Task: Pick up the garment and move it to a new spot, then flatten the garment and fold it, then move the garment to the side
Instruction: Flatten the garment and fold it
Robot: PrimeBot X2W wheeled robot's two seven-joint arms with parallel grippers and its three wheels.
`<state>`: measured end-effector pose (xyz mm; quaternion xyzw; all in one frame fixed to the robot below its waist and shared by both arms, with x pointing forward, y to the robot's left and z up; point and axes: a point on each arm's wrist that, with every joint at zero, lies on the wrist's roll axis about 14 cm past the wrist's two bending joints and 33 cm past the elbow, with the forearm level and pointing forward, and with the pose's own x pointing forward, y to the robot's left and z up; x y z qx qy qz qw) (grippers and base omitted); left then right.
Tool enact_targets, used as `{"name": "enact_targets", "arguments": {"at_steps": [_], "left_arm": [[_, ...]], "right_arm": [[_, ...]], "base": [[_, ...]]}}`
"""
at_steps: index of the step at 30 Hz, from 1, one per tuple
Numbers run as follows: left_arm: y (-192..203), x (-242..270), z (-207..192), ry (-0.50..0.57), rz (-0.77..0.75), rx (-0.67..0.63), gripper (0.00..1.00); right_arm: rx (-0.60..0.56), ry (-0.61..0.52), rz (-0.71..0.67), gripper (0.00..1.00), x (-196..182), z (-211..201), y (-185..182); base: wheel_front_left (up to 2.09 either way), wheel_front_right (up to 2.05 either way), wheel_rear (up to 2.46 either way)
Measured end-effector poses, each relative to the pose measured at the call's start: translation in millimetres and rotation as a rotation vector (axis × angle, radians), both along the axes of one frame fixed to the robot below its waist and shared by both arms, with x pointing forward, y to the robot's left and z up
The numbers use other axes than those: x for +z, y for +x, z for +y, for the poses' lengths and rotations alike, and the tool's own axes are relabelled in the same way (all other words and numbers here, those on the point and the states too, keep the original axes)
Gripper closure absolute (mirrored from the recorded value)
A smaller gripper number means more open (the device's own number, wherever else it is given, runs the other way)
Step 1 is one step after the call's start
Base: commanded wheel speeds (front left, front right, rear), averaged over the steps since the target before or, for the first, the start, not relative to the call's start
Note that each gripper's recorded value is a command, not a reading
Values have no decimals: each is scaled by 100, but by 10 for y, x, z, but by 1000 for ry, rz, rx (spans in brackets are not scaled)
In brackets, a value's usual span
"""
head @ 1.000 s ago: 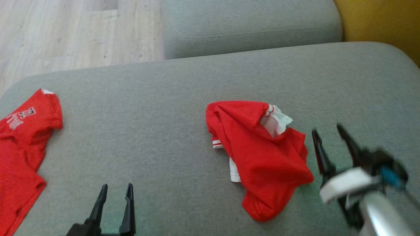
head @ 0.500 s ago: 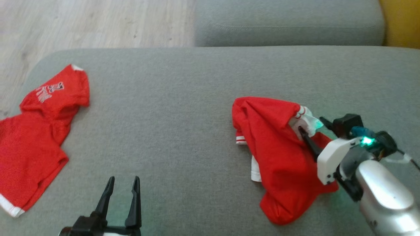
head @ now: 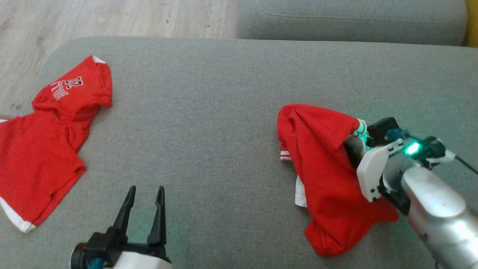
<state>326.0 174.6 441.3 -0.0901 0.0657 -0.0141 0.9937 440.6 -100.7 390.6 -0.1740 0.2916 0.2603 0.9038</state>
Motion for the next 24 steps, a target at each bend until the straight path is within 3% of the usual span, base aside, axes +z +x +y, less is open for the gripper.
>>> {"name": "enact_targets", "arguments": {"at_steps": [4,11,24], "left_arm": [[16,10,-23,-10,-3,0,0],[56,74,-91,-11,-25,-19,0],[-2,203,-183,-45,-68,-29,0]], "right_arm": [[8,-6,-56,100,215,-41,162],[118,38,-374,100,1376,224,597],[339,36,-715,100,2907,896,367]], "base": [[0,0,0],[0,0,0],[0,0,0]]}}
